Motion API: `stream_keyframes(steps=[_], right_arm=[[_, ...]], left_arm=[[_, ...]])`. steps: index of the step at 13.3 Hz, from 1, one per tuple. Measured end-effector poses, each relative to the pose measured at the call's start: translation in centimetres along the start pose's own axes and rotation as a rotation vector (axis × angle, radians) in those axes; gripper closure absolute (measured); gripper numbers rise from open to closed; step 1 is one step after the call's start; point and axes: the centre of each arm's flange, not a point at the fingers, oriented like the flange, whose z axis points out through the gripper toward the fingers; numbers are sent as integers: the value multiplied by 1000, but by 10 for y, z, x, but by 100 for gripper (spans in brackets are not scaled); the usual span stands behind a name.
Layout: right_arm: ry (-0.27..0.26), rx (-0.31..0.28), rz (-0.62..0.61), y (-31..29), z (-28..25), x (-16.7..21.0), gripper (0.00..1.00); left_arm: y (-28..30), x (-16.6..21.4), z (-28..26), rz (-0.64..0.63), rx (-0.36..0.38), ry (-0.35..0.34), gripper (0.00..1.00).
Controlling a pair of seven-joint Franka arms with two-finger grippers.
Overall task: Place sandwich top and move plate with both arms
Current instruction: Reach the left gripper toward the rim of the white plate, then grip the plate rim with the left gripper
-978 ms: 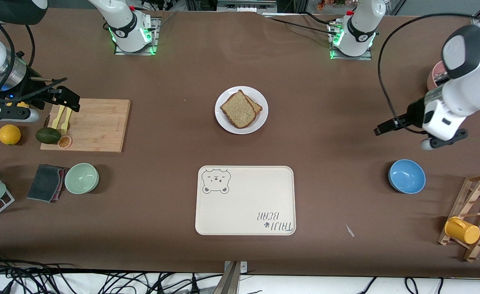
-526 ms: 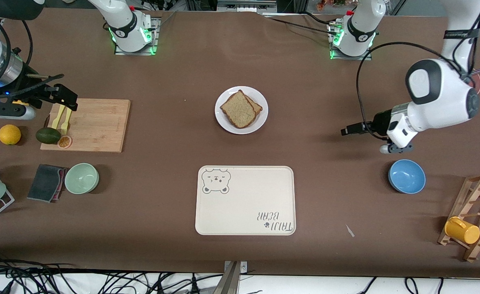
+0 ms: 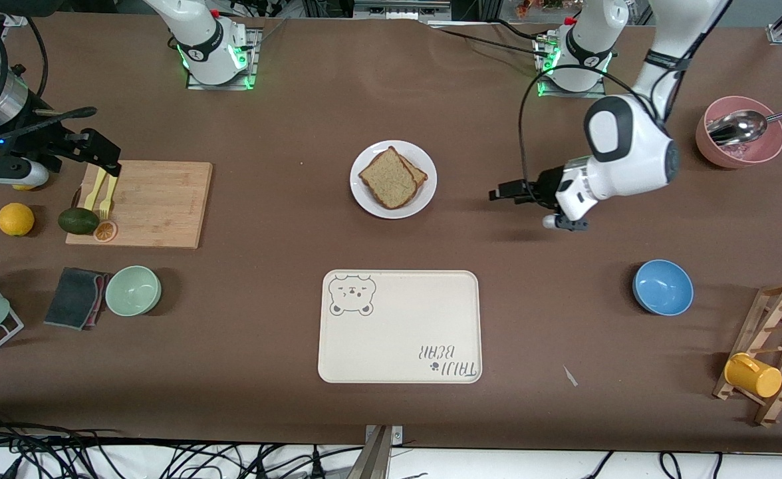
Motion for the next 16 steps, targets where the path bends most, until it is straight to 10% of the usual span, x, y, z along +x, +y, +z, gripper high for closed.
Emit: stream_keyframes(steps=[16], right_arm=[[34,33,30,-17,-22,-1,0]], left_arm=[[-14,-49,142,110,-294,154,2]])
